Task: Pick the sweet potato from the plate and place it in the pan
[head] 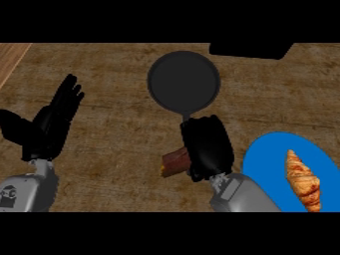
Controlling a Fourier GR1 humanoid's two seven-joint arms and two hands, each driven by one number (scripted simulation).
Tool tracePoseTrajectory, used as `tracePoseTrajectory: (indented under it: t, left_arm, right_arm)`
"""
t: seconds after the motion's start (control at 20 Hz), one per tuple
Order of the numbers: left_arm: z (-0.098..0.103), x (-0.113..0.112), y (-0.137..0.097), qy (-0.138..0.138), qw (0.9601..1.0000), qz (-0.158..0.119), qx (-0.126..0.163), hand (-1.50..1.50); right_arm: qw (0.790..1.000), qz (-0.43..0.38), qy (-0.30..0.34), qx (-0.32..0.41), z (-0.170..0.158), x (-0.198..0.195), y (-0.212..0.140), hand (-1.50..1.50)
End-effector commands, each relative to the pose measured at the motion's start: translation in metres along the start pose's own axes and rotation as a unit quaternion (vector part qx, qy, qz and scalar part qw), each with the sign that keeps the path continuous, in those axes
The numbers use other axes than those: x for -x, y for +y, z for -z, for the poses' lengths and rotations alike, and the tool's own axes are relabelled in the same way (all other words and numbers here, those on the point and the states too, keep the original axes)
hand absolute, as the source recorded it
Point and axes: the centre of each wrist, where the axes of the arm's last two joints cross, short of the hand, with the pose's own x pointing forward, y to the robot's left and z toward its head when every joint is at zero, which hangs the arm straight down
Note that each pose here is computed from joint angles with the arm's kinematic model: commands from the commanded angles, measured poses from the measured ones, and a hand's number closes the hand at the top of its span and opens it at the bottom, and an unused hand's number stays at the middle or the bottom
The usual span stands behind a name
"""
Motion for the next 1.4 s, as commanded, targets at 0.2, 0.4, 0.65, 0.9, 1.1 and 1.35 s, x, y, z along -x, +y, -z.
tracePoseTrajectory:
  t: [0.2,0.4,0.65,0.9,1.1,1.35]
  left_arm:
    - [0.011,-0.003,-0.012,0.002,0.9996,0.0,0.027,0.0]
    - [0.013,-0.004,-0.021,0.003,0.9994,0.007,0.033,0.0]
    - [0.018,-0.01,-0.014,0.0,0.9995,0.007,0.03,0.0]
    - [0.02,0.0,-0.01,-0.004,0.9999,0.008,0.007,0.0]
    - [0.017,-0.002,0.003,-0.002,1.0,0.003,-0.008,0.0]
    - [0.018,-0.017,0.011,-0.003,0.9998,-0.007,-0.019,0.0]
  right_arm:
    - [0.982,-0.027,0.071,0.171,0.016,-0.068,-0.067,1.5]
    - [0.978,-0.004,0.11,0.178,0.036,-0.082,-0.1,1.5]
    - [0.966,0.034,0.156,0.203,0.058,-0.094,-0.117,1.5]
    - [0.958,0.062,0.178,0.216,0.089,-0.091,-0.129,1.5]
    - [0.952,0.082,0.185,0.231,0.111,-0.078,-0.115,1.5]
    - [0.946,0.108,0.185,0.244,0.138,-0.048,-0.096,1.5]
